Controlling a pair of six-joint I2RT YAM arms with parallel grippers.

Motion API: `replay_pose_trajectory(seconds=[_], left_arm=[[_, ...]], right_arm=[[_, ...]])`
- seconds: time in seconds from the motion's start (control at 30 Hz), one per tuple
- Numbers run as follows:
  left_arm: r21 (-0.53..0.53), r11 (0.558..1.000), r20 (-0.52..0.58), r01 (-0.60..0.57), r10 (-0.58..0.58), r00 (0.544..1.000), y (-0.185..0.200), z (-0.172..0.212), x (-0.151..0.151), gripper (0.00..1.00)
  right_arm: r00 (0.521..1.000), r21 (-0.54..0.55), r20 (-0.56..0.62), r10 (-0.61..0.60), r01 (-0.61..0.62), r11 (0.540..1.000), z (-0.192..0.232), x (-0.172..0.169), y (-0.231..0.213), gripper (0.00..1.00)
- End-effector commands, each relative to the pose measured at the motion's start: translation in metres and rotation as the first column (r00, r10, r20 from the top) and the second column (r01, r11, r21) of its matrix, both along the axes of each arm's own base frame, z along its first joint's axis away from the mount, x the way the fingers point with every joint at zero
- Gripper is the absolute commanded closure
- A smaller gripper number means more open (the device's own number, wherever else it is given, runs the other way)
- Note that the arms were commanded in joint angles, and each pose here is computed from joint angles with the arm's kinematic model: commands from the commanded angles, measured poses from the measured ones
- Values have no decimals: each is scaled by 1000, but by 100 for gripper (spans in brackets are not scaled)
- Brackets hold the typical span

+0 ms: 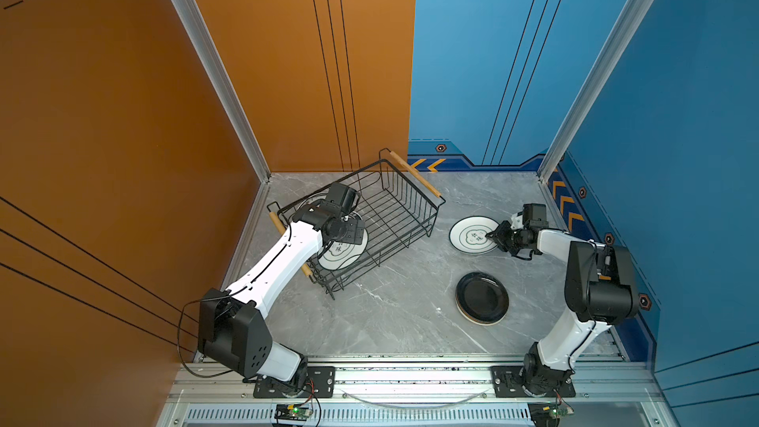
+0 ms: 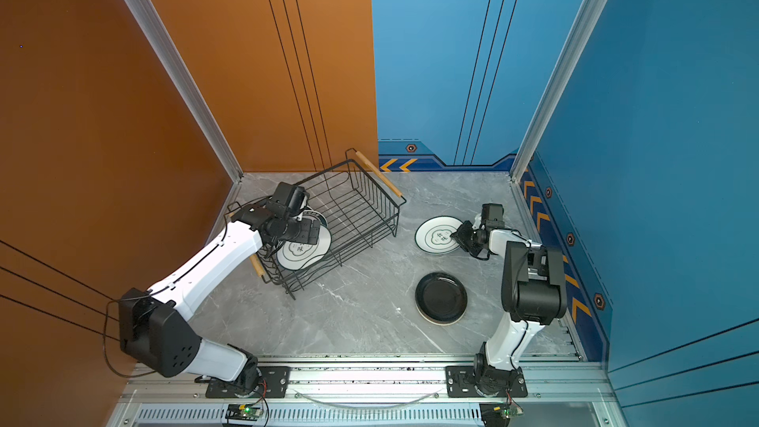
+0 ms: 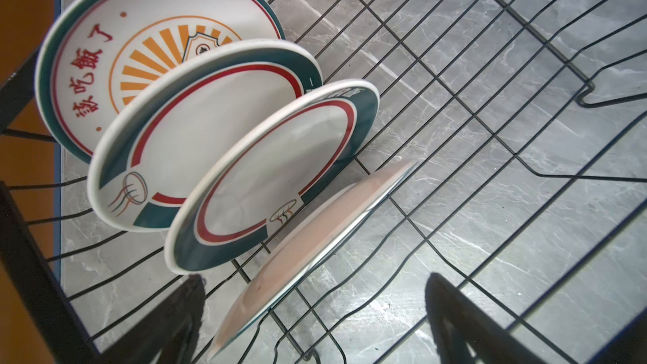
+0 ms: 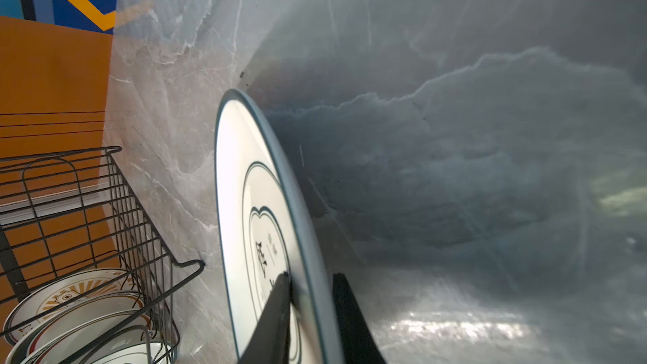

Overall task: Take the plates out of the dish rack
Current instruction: 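Lower the white plate onto the table with the right gripper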

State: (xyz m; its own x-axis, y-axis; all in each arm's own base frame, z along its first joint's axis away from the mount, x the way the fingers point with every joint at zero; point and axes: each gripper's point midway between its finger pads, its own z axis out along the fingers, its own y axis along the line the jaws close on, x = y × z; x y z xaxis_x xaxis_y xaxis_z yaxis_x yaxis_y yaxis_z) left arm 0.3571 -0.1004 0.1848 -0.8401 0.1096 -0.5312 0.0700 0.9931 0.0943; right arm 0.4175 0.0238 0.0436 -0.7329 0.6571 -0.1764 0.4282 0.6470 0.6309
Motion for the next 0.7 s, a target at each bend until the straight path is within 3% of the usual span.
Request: replay_pose_trajectory(seconds=[0.0, 0.33, 0.67], left_arm=[[54, 999, -44, 5, -2, 999, 7, -14, 0, 1], [86, 996, -86, 20, -13, 996, 10, -29, 2, 3], [108, 994, -121, 21, -8, 993, 12, -43, 9, 15]], right_arm=[[998, -1, -61, 11, -11, 1000, -20, -12, 4, 79], [996, 15, -86, 19, -18, 1000, -33, -16, 5, 66], [996, 19, -93, 15, -13, 1000, -38, -18, 4, 50]])
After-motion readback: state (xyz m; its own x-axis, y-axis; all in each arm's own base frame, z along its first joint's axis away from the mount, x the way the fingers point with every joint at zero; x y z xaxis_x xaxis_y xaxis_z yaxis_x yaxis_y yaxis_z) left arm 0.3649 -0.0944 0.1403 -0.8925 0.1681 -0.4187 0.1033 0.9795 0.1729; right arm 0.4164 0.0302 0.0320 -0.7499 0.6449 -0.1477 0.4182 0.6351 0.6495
